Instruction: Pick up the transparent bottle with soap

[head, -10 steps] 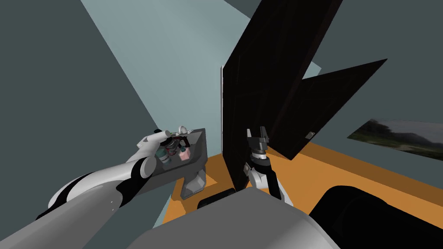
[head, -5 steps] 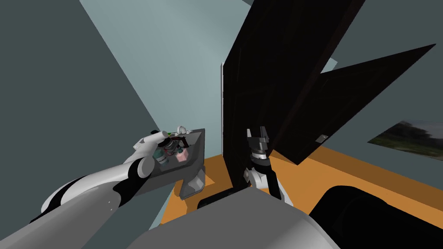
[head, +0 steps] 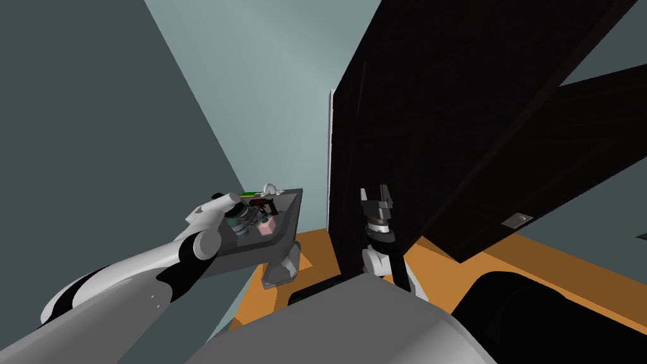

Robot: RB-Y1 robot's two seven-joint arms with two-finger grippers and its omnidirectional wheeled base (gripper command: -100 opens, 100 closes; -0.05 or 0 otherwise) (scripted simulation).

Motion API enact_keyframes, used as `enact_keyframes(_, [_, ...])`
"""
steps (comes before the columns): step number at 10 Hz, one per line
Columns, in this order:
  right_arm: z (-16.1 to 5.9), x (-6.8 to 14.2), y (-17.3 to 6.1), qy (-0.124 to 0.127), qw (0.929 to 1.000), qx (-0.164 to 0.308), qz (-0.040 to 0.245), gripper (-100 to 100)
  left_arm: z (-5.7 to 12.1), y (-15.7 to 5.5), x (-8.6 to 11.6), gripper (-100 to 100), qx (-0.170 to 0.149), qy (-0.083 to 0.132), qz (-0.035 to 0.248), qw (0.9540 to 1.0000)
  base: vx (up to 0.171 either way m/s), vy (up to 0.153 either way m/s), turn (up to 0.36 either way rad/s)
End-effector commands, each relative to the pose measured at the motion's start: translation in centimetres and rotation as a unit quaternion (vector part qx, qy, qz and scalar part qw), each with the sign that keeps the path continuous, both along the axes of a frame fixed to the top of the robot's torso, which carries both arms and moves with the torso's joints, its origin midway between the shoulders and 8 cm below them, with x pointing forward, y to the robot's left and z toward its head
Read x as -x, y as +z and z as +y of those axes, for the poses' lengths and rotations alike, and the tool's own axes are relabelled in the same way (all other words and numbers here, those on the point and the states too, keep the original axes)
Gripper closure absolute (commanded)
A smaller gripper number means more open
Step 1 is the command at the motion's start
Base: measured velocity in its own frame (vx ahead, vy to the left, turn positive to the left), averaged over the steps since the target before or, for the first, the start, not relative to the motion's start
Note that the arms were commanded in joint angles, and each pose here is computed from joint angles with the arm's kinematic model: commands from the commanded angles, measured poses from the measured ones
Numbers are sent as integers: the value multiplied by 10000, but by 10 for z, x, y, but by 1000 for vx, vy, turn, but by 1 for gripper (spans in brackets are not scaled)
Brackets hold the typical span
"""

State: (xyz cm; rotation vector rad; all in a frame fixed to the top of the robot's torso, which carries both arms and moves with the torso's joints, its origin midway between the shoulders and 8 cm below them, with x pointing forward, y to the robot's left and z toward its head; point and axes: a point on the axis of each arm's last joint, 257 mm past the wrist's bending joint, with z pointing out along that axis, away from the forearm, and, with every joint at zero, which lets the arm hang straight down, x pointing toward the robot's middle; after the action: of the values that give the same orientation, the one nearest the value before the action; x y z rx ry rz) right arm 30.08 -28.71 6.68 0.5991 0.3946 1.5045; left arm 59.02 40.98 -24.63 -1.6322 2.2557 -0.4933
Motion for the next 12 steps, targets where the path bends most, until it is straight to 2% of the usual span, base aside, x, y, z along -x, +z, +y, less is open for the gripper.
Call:
enact_keyframes(1, [0,0,0,0,10000,0,0,0,0,0,0,-100,-67,-198,-22,9998,49,-97,-18])
enact_keyframes(2, [0,0,0,0,10000,0,0,0,0,0,0,-100,-90,-244,-27,9997,21,-36,-27])
enact_keyframes(3, [0,0,0,0,10000,1,0,0,5,-1,5,-100,29,-272,-47,9996,69,-123,359])
enact_keyframes(5, [0,0,0,0,10000,0,0,0,5,-1,5,-100,-78,-507,-84,9986,52,-137,95])
enact_keyframes(6, [0,0,0,0,10000,0,-1,0,10,-3,10,-100,48,-512,-108,9986,54,-157,288])
enact_keyframes(8, [0,0,0,0,10000,0,0,0,10,-2,9,-100,-58,-752,-155,9970,57,-140,111])
enact_keyframes(9, [0,0,0,0,10000,1,-1,0,10,-2,10,-100,-20,-662,-136,9977,13,-24,-16])
enact_keyframes(10, [0,0,0,0,10000,1,0,0,10,-2,9,100,-32,-691,-142,9975,3,-8,6])
enact_keyframes(12, [0,0,0,0,10000,1,0,0,10,-2,9,100,-31,-689,-145,9975,1,-1,-5])
